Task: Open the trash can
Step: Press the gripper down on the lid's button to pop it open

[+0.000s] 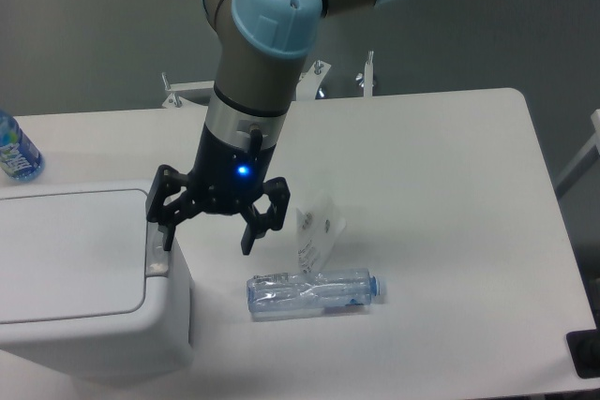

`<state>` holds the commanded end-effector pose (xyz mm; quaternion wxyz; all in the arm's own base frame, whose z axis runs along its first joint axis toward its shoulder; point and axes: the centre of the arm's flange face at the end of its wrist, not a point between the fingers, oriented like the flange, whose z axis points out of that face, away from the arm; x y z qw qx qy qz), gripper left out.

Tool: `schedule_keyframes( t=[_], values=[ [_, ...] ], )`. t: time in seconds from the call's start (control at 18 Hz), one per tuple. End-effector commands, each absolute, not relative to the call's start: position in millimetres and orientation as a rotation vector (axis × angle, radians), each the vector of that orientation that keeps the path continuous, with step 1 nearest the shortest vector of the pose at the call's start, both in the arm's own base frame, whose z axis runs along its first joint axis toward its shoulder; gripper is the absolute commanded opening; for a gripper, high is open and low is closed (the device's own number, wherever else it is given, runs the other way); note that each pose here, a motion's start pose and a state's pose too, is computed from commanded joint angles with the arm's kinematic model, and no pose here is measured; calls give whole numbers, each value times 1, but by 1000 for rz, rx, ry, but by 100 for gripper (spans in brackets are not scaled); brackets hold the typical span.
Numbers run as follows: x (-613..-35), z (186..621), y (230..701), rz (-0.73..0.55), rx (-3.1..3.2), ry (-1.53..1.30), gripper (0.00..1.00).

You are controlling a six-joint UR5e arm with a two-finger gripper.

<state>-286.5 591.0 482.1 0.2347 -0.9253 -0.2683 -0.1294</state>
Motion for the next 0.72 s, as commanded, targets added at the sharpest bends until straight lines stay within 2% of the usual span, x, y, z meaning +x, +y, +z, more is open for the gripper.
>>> schedule_keyframes(
  t=[0.72],
  values=[
    [-281,474,596,-362,-2552,-724,100]
  ],
)
